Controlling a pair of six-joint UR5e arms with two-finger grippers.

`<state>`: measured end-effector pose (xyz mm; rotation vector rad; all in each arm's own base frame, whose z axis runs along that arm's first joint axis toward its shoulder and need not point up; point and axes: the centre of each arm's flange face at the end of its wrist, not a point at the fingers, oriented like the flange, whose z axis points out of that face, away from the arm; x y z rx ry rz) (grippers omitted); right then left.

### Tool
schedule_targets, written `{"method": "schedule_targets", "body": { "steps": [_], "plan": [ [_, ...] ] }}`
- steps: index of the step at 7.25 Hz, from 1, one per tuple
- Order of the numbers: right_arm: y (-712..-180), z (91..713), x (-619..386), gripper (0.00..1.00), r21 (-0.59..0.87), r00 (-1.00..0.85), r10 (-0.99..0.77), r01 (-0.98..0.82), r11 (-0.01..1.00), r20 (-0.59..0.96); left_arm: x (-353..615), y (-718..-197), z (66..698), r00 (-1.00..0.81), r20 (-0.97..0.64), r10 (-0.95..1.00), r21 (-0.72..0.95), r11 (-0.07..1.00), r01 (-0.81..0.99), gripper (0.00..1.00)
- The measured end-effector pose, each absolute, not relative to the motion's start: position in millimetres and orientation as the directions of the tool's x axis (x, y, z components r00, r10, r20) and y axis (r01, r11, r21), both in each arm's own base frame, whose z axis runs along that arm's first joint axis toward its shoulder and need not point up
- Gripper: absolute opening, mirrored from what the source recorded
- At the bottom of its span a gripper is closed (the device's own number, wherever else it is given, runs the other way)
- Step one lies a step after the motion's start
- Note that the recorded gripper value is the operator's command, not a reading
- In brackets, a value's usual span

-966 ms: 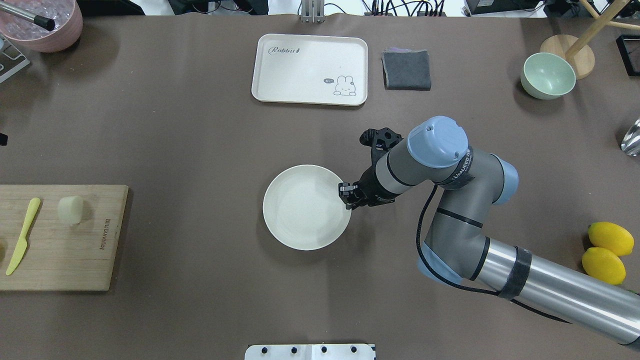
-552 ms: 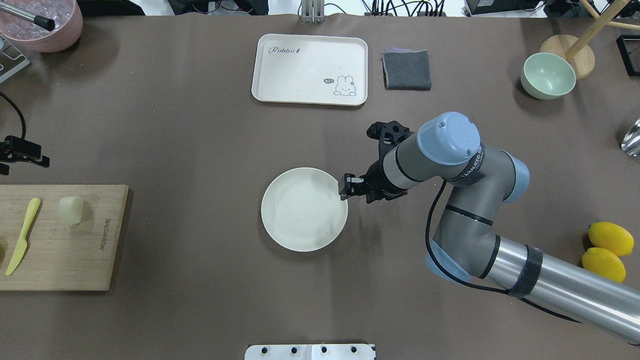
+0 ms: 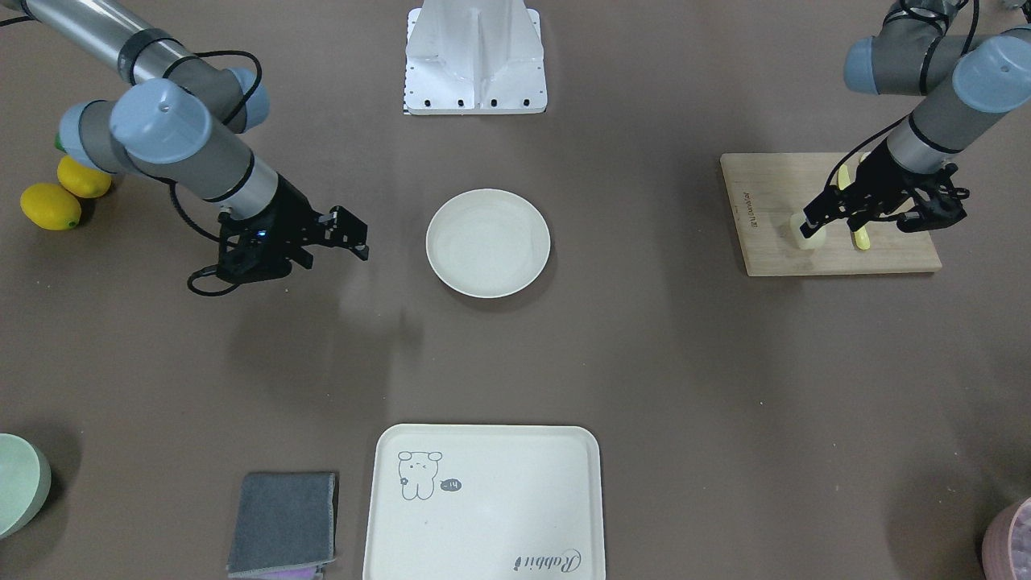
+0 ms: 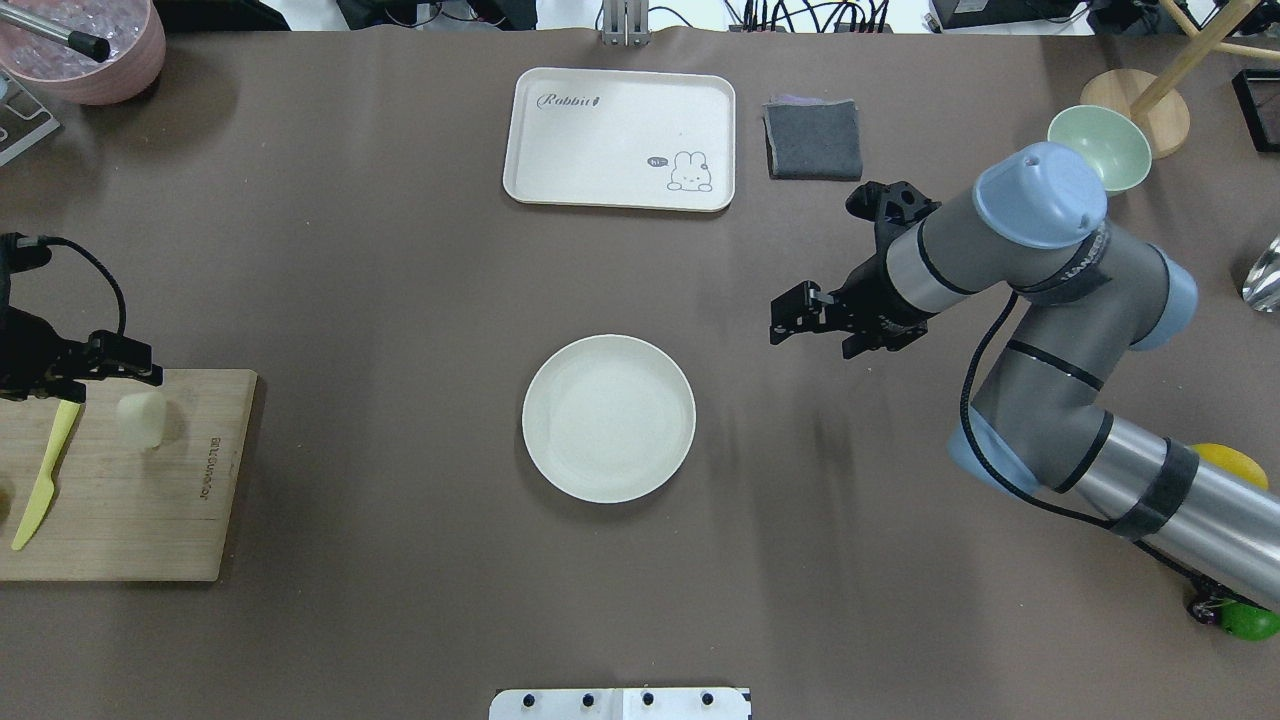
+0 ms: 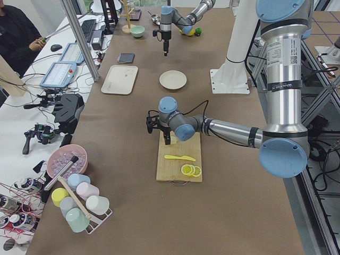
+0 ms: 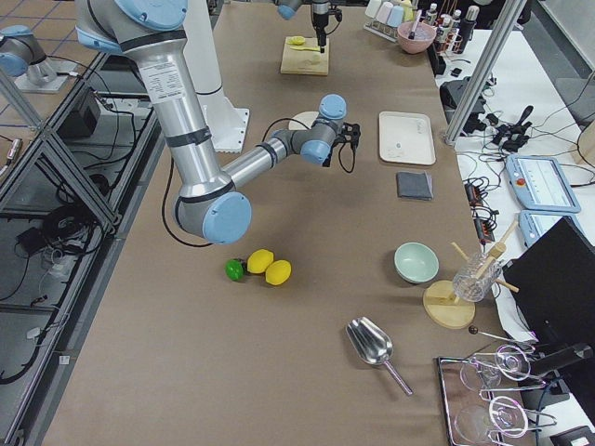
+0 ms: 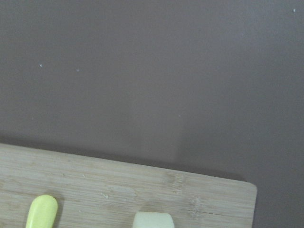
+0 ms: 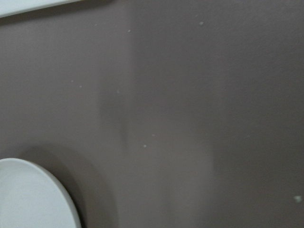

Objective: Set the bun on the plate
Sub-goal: 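Reach the left gripper to the pale bun while the right gripper withdraws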

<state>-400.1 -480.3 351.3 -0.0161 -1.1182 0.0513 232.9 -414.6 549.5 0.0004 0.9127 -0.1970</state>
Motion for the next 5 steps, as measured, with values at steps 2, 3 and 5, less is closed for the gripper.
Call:
{"method": "schedule_targets", "body": {
  "steps": [2, 3, 5],
  "plan": [
    [-487.9, 373.1, -369.5, 1.00, -0.028, 0.443, 0.033, -0.018, 0.999, 0.896, 239.4, -390.0, 572.0, 0.614, -0.775, -0.152, -0.072, 0.986, 0.153, 0.72],
    [-487.1, 376.4, -364.4, 1.00, -0.026, 0.444, 0.031, -0.017, 1.000, 0.895, 242.7, -384.9, 578.4, 0.619, -0.771, -0.146, -0.066, 0.987, 0.149, 0.63],
    [-482.2, 380.8, -357.8, 1.00, -0.026, 0.445, 0.031, -0.018, 1.000, 0.895, 246.2, -383.6, 579.7, 0.621, -0.771, -0.139, -0.056, 0.987, 0.152, 0.22]
  ]
}}
